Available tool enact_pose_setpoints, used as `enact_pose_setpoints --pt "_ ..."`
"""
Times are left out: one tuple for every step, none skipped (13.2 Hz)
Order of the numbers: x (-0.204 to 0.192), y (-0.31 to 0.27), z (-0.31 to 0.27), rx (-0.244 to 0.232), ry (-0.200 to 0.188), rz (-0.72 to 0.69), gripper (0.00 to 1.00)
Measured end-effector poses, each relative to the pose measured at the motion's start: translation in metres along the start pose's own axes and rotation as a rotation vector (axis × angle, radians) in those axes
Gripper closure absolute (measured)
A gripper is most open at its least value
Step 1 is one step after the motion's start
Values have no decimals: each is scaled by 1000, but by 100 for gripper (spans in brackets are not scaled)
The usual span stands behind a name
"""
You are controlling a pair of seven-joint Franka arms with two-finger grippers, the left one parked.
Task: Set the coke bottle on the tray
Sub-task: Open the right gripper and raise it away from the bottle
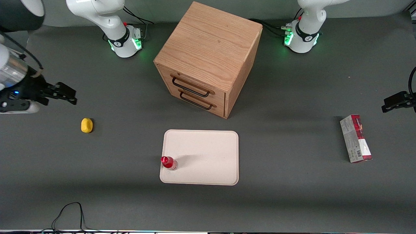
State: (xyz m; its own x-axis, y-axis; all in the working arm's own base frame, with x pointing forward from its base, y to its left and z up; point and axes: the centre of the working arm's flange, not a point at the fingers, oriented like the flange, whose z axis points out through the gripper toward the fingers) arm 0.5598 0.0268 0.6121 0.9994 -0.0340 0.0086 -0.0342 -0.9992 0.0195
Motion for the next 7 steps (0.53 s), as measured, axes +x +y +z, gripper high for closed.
enact_pose_setpoints --pt "-7 12 6 2 0 13 0" --pt "-12 19 10 3 3 23 0" --pt "-15 24 13 4 5 29 0" --pt "-17 28 15 5 9 30 0" --pt "-17 30 15 6 12 28 0" --pt "-16 31 14 6 20 25 0" --pt "-15 31 12 6 26 13 0"
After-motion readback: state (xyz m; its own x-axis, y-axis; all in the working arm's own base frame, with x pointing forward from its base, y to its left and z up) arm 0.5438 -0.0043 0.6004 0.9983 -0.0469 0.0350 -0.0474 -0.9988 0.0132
